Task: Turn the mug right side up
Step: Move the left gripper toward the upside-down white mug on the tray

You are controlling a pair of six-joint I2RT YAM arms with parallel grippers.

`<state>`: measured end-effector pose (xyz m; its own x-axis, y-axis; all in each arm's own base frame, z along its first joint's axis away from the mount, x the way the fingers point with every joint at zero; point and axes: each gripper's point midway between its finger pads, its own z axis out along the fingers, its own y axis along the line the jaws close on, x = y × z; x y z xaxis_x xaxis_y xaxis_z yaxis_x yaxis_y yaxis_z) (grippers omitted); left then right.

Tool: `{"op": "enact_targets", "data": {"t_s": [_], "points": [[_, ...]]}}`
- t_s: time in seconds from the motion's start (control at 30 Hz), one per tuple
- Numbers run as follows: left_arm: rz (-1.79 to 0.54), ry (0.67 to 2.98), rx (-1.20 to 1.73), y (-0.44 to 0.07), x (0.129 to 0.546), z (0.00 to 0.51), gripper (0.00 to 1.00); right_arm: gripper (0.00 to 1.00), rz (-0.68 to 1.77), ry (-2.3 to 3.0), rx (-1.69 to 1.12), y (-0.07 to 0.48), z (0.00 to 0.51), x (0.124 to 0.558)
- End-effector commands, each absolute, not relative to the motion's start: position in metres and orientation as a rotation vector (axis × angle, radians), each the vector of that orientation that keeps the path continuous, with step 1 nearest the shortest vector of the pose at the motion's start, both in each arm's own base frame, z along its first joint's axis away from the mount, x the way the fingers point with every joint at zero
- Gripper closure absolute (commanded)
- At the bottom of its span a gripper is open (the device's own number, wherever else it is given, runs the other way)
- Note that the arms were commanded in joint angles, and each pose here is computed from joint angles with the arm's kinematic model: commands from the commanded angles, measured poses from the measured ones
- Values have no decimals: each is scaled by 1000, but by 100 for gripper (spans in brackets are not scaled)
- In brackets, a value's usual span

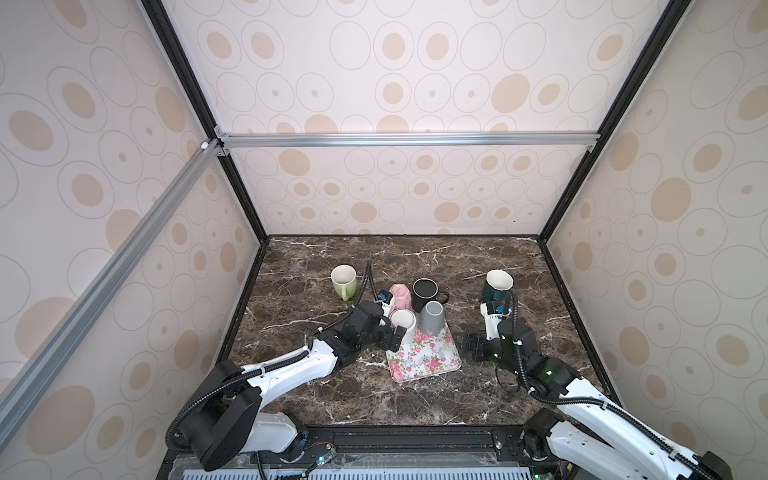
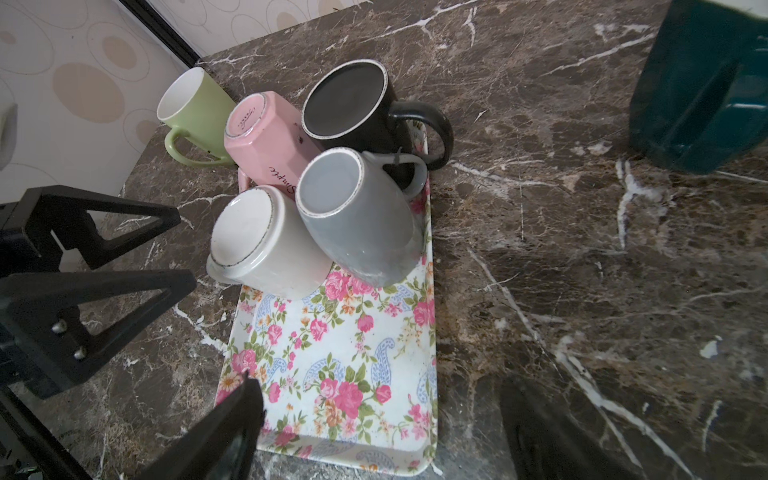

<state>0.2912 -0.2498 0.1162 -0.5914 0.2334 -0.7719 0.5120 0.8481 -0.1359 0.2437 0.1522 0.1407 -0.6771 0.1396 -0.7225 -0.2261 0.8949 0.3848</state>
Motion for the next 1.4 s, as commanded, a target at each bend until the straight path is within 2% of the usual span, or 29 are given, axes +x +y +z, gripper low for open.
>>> {"op": "enact_targets", "data": {"t_s": [0.0,0.17,0.7,1.2,1.37], "points": [[-473,2186,584,-259,290,117,2,8,554,2295,-25,150,134,243],[-474,2206,600,-262,288,107,7,8,578,2322,-31,156,135,243],[-574,2226,664,-276,272,96,9,9,616,2334,-38,165,140,246],[-659,2207,719,-300,254,94,15,9,597,2342,-18,160,142,244],[-479,2240,720,-281,261,84,16,11,628,2346,-50,166,144,243]]}}
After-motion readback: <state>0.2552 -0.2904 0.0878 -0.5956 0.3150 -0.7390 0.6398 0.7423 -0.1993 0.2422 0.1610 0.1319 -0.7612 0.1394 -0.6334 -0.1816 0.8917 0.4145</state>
